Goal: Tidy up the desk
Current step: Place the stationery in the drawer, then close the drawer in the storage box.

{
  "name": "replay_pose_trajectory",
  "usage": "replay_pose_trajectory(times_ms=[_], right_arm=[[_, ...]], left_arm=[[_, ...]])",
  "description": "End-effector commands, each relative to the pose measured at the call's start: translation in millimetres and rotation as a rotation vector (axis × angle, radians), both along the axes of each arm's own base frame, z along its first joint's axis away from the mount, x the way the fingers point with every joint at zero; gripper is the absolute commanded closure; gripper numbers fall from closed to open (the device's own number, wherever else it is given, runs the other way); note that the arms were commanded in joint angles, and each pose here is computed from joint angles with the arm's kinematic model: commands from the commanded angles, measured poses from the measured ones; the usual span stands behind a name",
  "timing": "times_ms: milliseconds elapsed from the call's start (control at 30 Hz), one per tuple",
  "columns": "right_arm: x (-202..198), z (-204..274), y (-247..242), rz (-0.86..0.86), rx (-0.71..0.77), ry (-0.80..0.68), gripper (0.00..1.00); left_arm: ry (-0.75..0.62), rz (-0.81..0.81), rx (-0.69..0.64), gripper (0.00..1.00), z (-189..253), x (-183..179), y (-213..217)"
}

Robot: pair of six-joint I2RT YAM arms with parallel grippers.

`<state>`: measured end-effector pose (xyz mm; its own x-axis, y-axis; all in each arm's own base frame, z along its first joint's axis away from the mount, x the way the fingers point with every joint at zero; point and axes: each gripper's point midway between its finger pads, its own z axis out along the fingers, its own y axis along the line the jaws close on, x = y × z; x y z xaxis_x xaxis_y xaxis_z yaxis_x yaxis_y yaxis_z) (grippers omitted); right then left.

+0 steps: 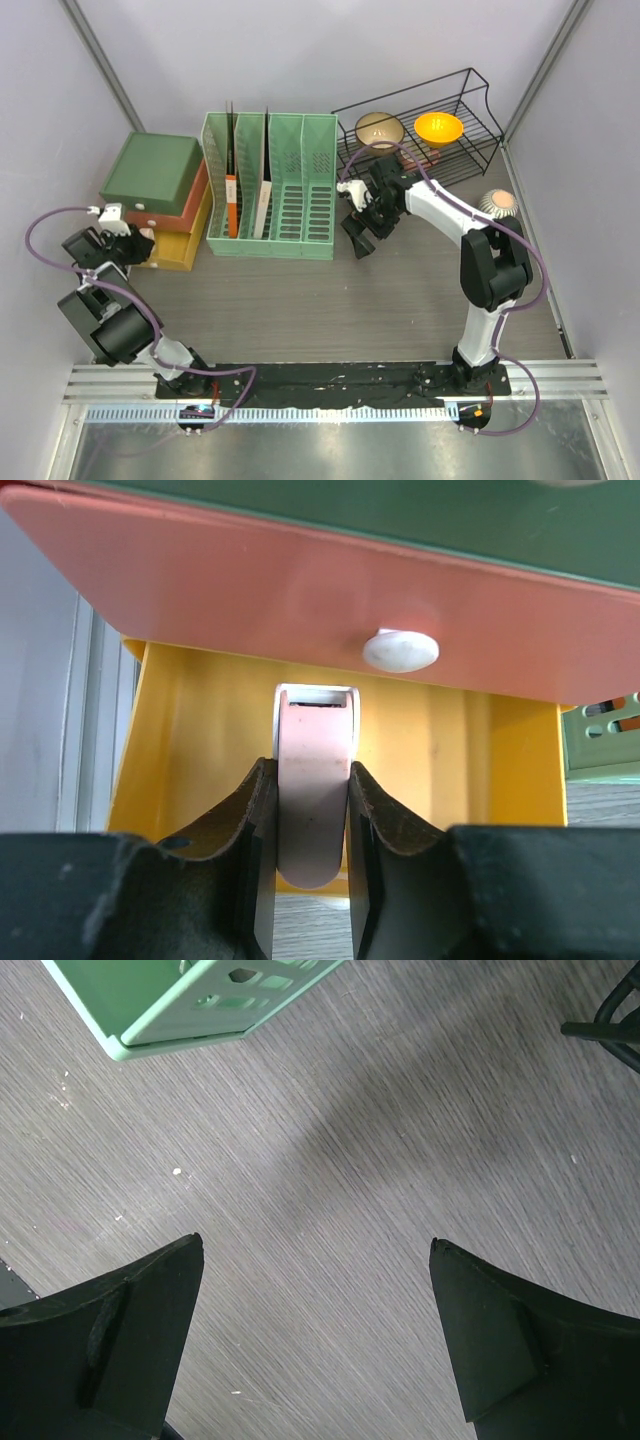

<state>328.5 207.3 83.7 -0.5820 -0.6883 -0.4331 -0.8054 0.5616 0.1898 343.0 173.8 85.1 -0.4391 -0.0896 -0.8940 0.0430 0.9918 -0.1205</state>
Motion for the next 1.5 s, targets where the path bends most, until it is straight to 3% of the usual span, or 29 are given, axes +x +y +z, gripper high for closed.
replay_pose_trajectory(times_ms=[0, 400, 700, 1067, 1467], right_arm=[[-2, 1, 2, 0.019, 0.012, 0.005, 0.00], [-4, 2, 3, 0.025, 0.014, 0.013, 0.01], [-5, 1, 3, 0.028, 0.014, 0.018, 0.00], [-8, -4, 2, 0.036, 0.010, 0.038, 0.00], [-8, -6, 3, 0.036, 0.006, 0.047, 0.00]], left_arm=[[-0.055, 0.009, 0.047, 0.69, 15, 11, 12], [-0.097, 0.004, 0.050, 0.44, 32, 15, 11], [-0.204, -0.030, 0.095, 0.41, 80, -3, -14], [0.040, -0.043, 0.130, 0.41, 48, -61, -19], [0.155, -0.054, 0.146, 0.41, 9, -76, -13]])
